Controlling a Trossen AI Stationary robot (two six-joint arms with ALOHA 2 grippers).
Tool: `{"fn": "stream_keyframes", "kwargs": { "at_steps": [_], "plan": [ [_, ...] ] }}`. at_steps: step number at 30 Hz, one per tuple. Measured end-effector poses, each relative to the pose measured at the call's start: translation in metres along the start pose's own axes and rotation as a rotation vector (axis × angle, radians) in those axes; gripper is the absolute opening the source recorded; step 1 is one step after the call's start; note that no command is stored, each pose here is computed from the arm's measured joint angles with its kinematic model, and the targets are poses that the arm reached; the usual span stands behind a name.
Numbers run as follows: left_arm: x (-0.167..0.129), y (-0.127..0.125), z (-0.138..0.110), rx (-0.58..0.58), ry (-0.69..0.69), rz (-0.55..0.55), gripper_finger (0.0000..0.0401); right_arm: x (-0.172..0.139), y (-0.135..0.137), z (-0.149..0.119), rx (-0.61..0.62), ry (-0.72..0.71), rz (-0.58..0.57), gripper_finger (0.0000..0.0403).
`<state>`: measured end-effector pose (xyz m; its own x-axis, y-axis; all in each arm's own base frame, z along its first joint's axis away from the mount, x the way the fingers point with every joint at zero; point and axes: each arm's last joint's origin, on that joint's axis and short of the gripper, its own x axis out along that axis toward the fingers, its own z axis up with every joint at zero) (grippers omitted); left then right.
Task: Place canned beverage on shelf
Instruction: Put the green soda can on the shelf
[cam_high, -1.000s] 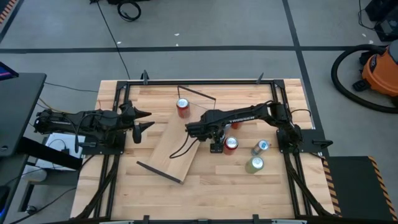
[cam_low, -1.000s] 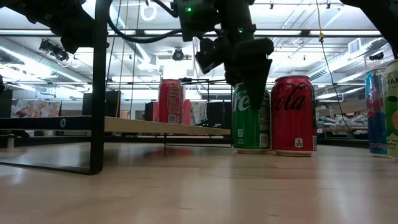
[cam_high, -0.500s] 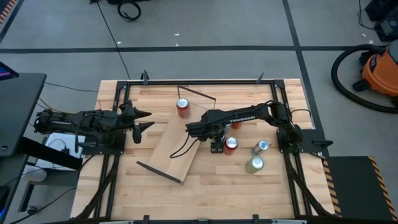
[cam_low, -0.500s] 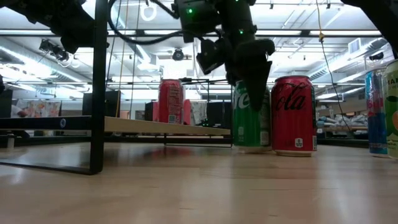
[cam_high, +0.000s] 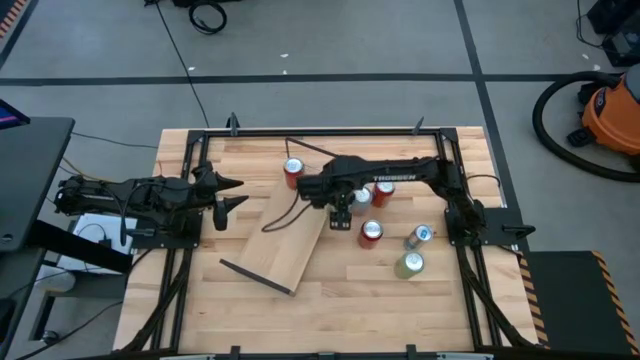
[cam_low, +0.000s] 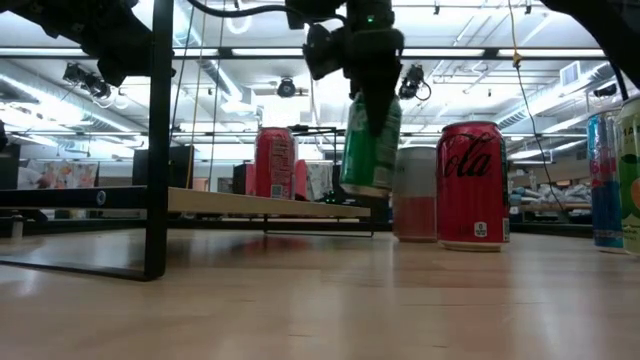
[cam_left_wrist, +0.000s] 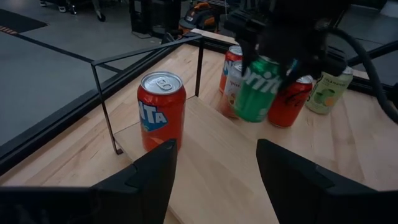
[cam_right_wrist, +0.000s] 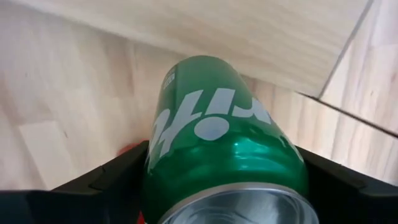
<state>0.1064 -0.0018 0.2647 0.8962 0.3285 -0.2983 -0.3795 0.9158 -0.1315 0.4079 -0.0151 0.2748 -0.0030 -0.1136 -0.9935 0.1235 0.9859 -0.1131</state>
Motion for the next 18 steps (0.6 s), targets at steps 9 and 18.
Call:
{"fn": "stream_keyframes", "kwargs": {
  "at_steps": [9,18],
  "plan": [
    [0.0,0.0,0.0,0.0,0.0,0.0,0.0231,-0.001,-0.033,0.013,0.06,-0.12,0.006,0.0331],
    [0.0,0.0,0.0,0.0,0.0,0.0,0.0231,0.006,-0.056,0.022,0.14,-0.175,-0.01,0.0331]
  ]
}}
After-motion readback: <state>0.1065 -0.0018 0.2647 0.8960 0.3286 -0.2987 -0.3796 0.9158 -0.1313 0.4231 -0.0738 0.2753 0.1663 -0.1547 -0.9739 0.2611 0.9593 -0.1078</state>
